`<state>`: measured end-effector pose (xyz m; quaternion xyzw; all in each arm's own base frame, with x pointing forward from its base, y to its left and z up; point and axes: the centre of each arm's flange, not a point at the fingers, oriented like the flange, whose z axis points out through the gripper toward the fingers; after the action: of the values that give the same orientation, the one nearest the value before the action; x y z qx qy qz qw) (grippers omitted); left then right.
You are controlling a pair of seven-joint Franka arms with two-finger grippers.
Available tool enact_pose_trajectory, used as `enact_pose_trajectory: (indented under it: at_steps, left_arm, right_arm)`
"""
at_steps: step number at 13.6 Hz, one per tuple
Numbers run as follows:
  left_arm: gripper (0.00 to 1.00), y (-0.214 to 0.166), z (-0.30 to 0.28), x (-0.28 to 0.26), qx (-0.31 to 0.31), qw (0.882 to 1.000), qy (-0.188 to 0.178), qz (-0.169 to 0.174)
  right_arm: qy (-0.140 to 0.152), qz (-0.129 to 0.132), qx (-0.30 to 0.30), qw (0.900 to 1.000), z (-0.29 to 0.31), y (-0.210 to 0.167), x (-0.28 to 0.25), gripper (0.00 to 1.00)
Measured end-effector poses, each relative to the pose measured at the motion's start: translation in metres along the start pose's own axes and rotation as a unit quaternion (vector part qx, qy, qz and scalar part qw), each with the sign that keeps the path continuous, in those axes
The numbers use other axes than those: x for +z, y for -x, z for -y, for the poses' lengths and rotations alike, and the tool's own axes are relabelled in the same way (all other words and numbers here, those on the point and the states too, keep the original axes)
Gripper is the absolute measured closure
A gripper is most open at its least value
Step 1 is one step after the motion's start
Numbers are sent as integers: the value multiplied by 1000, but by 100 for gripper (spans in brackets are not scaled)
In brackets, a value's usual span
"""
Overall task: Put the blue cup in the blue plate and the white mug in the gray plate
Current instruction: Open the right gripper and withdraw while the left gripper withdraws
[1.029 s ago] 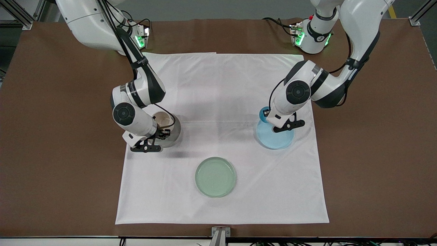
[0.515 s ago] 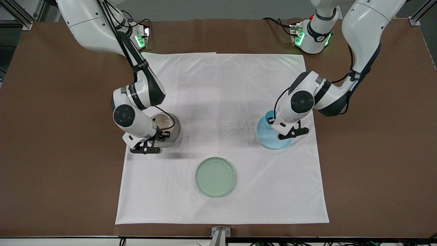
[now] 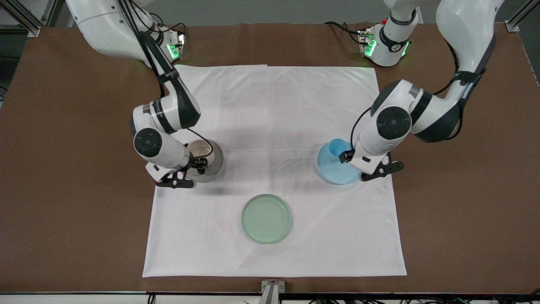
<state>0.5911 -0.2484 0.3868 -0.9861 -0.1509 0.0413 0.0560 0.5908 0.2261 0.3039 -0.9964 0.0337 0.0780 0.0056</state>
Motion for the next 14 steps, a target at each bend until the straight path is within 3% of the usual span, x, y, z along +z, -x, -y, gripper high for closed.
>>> enact_pose_trajectory:
  at_steps: [2, 6, 9, 12, 14]
  left_arm:
    - [0, -17, 16, -63, -16, 1000, 5, -19]
    - [0, -56, 91, -146, 7, 998, 17, -58]
    - [0, -50, 136, -191, 80, 993, -5, -82]
    - [0, -29, 157, -217, 122, 990, -23, -74]
    - [0, -27, 182, -228, 120, 991, 14, -56]
  right_arm:
    - [5, 22, 18, 1000, -33, 21, -75, 1]
    - [-9, 39, 36, 999, -141, 73, -194, 0]
    - [-23, 25, 16, 999, -211, 91, -227, 0]
    - [-24, 10, 7, 1000, -238, 89, -235, 0]
    - [-21, -17, 3, 1000, -236, 87, -258, 0]
